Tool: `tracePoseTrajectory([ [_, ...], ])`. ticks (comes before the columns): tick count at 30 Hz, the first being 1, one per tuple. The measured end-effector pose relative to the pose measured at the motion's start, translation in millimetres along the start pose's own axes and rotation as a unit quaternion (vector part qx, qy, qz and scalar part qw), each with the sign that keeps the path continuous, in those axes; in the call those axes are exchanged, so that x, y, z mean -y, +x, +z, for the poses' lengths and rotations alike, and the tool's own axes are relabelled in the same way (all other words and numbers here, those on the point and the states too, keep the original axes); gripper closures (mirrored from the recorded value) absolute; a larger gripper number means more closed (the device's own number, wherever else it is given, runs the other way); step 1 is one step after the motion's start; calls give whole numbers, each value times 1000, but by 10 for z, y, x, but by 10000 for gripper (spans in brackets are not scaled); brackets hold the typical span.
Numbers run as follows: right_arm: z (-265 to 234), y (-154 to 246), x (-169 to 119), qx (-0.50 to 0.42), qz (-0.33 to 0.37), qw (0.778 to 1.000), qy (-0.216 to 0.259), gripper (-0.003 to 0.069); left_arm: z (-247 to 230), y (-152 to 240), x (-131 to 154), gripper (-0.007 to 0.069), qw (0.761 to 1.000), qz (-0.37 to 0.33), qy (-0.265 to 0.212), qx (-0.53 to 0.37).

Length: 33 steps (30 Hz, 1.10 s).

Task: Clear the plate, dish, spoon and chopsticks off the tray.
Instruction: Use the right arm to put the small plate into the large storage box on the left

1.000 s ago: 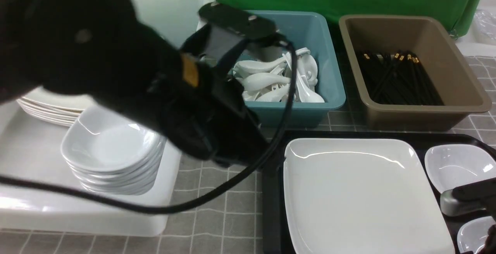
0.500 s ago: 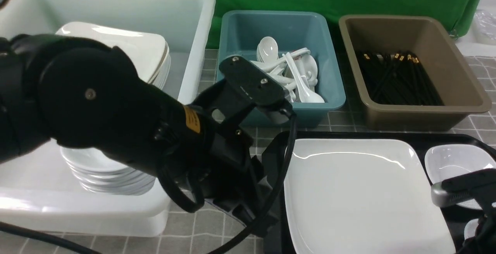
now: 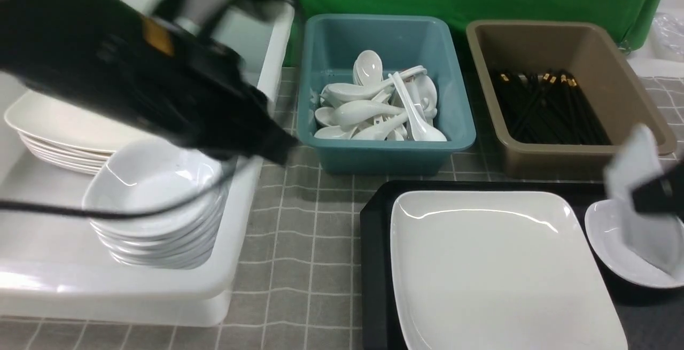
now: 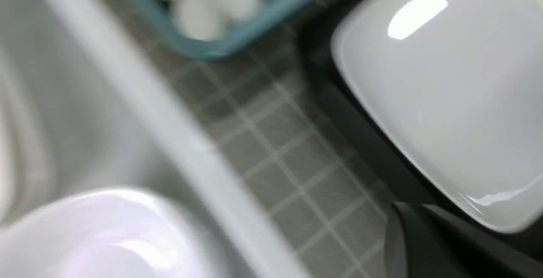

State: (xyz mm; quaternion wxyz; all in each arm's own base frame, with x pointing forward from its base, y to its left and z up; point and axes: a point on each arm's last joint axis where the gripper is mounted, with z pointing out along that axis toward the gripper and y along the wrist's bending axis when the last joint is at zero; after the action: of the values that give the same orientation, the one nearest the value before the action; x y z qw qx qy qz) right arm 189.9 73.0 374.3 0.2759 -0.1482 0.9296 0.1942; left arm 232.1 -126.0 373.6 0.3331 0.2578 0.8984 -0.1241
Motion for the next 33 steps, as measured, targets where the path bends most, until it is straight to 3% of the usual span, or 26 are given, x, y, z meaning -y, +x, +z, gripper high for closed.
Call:
tracePoseTrajectory([
  [2,62,-235,-243,16,-32,997,-64,600,-254,58,-266,622,998,-49,-34,19],
  [5,189,-421,-499,24,-73,992,-100,600,-476,149,-450,622,993,-94,-60,31],
  [7,422,-595,-895,21,-126,982,-141,600,-724,304,-608,622,983,-149,-89,61],
  [8,398,-614,-904,28,-127,981,-141,600,-716,308,-605,622,983,-150,-87,60],
  [12,1031,-882,-1711,37,-235,954,-180,600,-970,624,-684,622,962,-216,-129,111],
  [17,1587,-995,-2216,48,-296,936,-186,600,-985,885,-599,622,955,-230,-142,125],
  [24,2167,-1017,-2480,58,-352,921,-155,571,-969,1048,-524,622,956,-226,-148,114],
  [29,2372,-931,-2554,50,-357,920,-155,419,-952,1068,-526,622,957,-227,-148,107],
  [30,2394,-908,-2566,42,-351,922,-156,338,-951,1070,-526,622,957,-227,-148,106],
  [33,2385,-886,-2553,26,-343,926,-154,255,-951,1071,-526,622,957,-227,-148,106],
])
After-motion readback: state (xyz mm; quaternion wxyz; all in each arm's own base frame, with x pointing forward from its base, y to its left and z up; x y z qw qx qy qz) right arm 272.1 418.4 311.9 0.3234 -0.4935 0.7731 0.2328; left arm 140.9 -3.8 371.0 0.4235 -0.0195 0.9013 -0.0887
